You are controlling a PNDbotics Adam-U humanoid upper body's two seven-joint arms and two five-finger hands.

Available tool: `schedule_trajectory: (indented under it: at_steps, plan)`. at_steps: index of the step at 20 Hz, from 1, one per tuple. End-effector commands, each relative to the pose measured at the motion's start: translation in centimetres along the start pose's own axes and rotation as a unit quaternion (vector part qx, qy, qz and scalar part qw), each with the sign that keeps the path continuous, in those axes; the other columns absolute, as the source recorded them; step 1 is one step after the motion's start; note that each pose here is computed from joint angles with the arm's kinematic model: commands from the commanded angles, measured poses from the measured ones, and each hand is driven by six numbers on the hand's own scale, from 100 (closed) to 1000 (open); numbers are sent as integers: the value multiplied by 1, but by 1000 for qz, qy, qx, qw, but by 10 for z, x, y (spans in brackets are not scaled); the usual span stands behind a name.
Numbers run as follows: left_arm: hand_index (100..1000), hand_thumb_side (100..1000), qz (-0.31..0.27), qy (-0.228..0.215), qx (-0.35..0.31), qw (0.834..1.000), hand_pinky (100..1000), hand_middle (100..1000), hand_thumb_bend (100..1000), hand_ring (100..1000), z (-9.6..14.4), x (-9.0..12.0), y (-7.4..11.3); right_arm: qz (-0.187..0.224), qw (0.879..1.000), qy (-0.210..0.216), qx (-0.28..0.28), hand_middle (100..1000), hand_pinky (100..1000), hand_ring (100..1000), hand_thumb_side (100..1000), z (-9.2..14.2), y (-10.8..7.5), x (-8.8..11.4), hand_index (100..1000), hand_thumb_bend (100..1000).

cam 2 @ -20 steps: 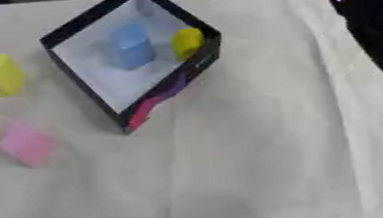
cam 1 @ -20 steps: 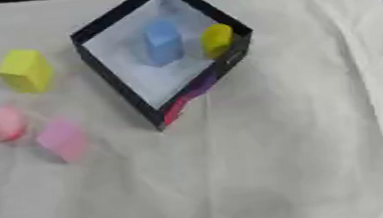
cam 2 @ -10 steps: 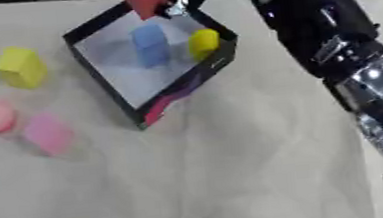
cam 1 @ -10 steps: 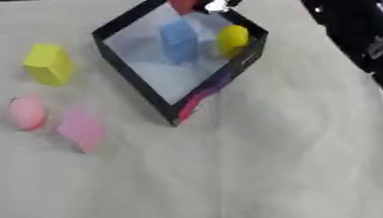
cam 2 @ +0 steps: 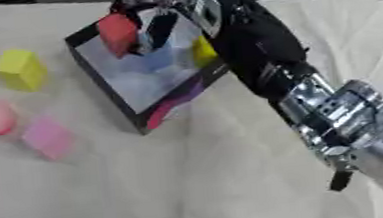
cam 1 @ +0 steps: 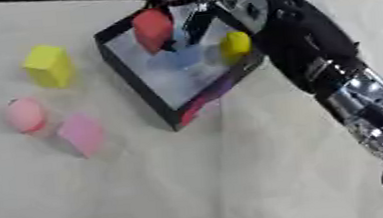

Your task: Pick up objects on the table and place them in the box.

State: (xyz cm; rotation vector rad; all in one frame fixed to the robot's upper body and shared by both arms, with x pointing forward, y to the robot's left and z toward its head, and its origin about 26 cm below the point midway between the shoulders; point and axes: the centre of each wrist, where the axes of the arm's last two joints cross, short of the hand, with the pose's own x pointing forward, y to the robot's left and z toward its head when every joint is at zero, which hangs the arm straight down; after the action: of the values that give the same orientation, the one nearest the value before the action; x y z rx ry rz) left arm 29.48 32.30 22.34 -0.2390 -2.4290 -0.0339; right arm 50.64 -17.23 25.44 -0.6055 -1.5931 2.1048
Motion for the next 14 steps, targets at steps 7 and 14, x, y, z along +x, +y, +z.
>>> schedule_trajectory:
  at_steps: [7,14]
  plan:
    - [788,643,-14,-6,-20,1000,892,844,100,1000,-3,7,-2,72,997,-8,19,829,962,873,655,8,-18,-1,999,440]
    - [789,642,-12,3,-22,1000,893,846,100,1000,0,6,-1,67,997,10,-24,853,981,873,646,16,-25,-4,1000,369]
